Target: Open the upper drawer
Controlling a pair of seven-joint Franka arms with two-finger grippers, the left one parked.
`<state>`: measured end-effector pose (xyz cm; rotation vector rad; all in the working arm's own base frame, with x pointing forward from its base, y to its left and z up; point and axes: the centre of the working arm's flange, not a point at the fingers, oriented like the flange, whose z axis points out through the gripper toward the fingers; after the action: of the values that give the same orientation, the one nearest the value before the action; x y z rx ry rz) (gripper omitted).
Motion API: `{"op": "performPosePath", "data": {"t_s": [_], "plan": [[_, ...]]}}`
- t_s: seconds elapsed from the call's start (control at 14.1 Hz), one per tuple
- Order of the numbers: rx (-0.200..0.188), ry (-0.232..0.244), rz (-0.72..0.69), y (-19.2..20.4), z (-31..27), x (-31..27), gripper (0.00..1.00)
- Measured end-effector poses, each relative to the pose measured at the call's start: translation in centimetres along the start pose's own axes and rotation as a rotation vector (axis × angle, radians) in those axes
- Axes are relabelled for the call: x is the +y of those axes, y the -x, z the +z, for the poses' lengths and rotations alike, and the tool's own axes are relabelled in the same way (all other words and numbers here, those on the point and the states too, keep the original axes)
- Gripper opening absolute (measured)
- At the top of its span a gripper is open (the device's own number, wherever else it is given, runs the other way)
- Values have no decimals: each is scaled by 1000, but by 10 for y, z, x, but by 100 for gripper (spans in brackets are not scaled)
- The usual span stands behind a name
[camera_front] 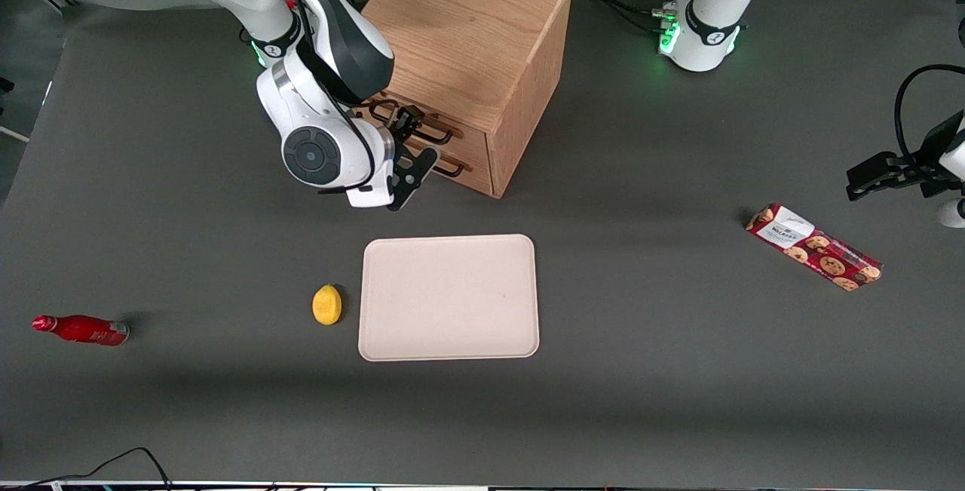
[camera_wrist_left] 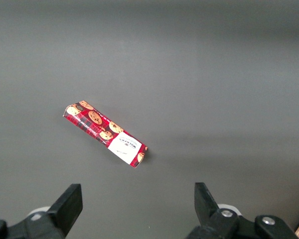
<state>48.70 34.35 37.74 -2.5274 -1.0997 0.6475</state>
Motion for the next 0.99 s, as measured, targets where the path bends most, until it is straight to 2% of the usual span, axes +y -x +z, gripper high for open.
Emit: {"op": "performPosePath", "data": {"t_s": [0.99], "plan": [[10,-10,-3,-4,14,12,100]]}}
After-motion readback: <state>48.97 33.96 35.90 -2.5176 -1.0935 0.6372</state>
